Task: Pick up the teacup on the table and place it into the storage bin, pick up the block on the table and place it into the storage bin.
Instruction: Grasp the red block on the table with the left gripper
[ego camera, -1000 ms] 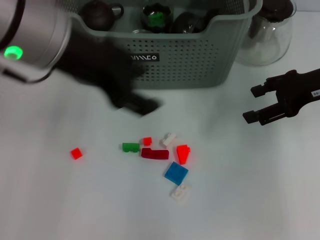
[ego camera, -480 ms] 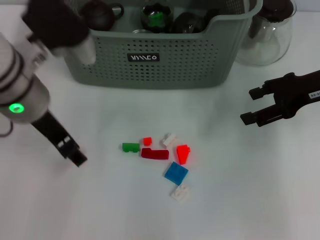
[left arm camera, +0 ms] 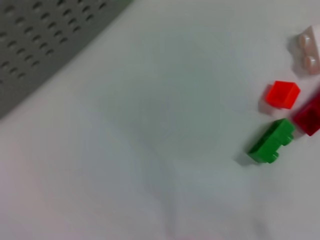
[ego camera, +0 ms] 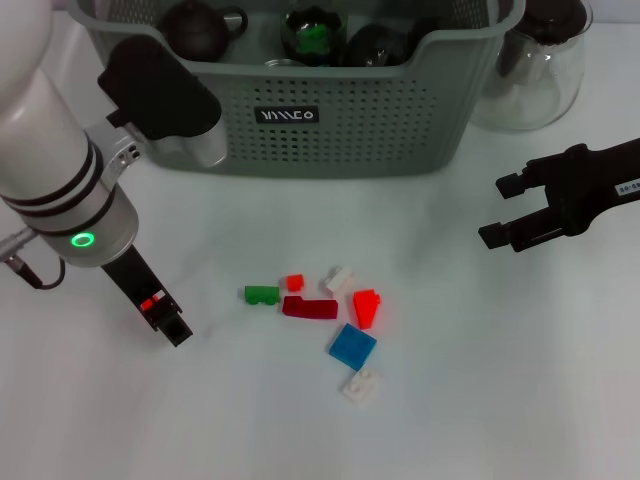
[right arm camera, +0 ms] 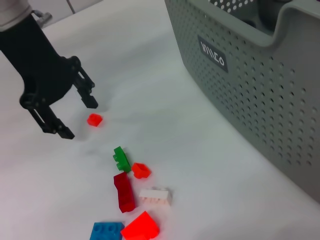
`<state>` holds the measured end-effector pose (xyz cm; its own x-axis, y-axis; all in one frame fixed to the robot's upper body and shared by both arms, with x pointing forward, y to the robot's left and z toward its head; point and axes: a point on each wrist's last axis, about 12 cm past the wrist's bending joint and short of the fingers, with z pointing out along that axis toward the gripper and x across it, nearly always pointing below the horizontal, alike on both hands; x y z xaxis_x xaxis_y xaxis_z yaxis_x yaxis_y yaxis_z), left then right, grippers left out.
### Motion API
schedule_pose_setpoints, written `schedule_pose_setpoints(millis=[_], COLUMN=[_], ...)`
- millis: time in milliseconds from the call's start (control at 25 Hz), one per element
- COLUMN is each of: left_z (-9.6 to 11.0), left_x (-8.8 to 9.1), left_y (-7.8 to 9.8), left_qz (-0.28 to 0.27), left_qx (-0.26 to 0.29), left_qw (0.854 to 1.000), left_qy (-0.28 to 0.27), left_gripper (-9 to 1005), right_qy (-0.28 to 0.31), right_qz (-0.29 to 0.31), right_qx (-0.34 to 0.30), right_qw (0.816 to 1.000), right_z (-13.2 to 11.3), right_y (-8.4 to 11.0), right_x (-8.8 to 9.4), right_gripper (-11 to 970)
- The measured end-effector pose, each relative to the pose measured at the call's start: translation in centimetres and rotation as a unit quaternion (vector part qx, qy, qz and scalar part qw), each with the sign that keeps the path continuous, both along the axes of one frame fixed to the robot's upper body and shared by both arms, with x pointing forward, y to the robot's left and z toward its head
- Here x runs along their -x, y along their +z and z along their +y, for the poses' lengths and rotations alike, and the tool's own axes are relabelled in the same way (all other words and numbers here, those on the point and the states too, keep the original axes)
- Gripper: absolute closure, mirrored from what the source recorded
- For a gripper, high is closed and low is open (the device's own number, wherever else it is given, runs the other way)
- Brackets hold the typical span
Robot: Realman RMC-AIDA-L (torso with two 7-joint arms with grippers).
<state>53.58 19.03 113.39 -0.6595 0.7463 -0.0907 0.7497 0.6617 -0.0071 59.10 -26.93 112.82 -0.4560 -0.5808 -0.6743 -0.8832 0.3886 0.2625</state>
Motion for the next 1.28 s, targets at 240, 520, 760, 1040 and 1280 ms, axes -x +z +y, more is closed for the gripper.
schedule_pose_setpoints(millis=[240,520,760,1040,1280], left_z=[0.3,0.6,1.0,1.4,1.5], left_x=[-0.3,-0.9,-1.1,-1.3,-1.3], left_y=[-0.7,-1.2,-1.5,-1.6,-1.9], left_qz=[-0.001,-0.003,-0.001,0.002,0.006], left_qx=[-0.001,-0.002,-0.003,-0.001,-0.002], left_qw=[1.000,1.000,1.000,1.000,1.000], left_qy=[-0.003,-0.003,0.000,0.009,0.008], left_gripper=[259,260,261,339,477], right_qy=[-0.001,-0.003,-0.004,-0.005,-0.004], right_qz=[0.001,0.003,0.003,0.004,0.004], right_qx=[0.000,-0.001,-0.001,-0.001,-0.001], right_qw=[1.000,1.000,1.000,1.000,1.000], right_z=[0.0,-0.1,-0.2,-0.2,-0.2], right_y=[0.0,-0.1,-0.1,-0.1,-0.1], right_x=[0.0,0.1,0.1,0.1,0.1], right_gripper=[50,51,51,50,50])
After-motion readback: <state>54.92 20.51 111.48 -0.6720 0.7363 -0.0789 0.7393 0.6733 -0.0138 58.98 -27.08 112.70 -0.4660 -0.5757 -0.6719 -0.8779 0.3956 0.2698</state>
